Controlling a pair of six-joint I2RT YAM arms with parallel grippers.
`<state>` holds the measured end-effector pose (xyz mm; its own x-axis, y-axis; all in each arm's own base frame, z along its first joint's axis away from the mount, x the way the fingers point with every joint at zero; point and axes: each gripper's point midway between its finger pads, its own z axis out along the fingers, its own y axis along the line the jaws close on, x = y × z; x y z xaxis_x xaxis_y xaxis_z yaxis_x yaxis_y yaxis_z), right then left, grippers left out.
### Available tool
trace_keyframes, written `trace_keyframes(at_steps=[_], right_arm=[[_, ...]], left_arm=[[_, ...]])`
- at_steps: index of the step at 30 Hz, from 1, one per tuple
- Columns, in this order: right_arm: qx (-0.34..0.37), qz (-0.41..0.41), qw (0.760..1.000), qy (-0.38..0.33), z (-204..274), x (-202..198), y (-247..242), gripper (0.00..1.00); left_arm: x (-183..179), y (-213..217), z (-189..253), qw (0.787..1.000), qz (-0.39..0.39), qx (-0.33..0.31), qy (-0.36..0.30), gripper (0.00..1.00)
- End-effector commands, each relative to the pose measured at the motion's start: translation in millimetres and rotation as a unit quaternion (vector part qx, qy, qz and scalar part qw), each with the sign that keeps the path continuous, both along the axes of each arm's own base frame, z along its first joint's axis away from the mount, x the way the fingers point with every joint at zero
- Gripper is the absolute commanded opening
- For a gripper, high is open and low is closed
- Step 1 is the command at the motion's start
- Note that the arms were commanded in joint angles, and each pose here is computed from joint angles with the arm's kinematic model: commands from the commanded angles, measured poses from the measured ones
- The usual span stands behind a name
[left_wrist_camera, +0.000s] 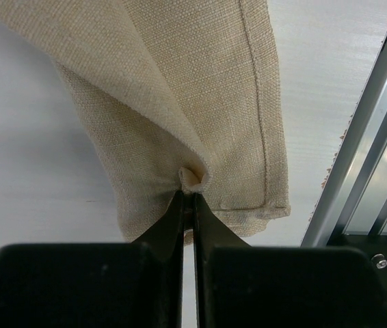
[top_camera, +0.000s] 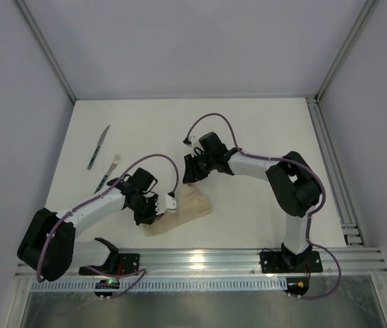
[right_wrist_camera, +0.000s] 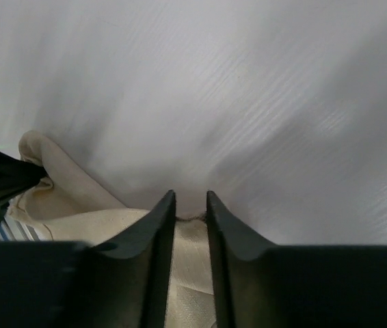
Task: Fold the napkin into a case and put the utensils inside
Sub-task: Fold the lower triangle-folded napkin at the center of the board.
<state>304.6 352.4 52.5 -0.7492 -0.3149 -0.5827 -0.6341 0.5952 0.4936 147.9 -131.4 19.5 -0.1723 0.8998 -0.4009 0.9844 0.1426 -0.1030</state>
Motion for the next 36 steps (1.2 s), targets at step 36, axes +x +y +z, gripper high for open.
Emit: trace_keyframes(at_steps=[36], right_arm=[[-0.091, -0.002, 0.995, -0.05, -20, -109, -89, 0.04]], left_arm=[[5, 16, -8, 0.999, 0.013, 0.046, -0.016, 0.0]])
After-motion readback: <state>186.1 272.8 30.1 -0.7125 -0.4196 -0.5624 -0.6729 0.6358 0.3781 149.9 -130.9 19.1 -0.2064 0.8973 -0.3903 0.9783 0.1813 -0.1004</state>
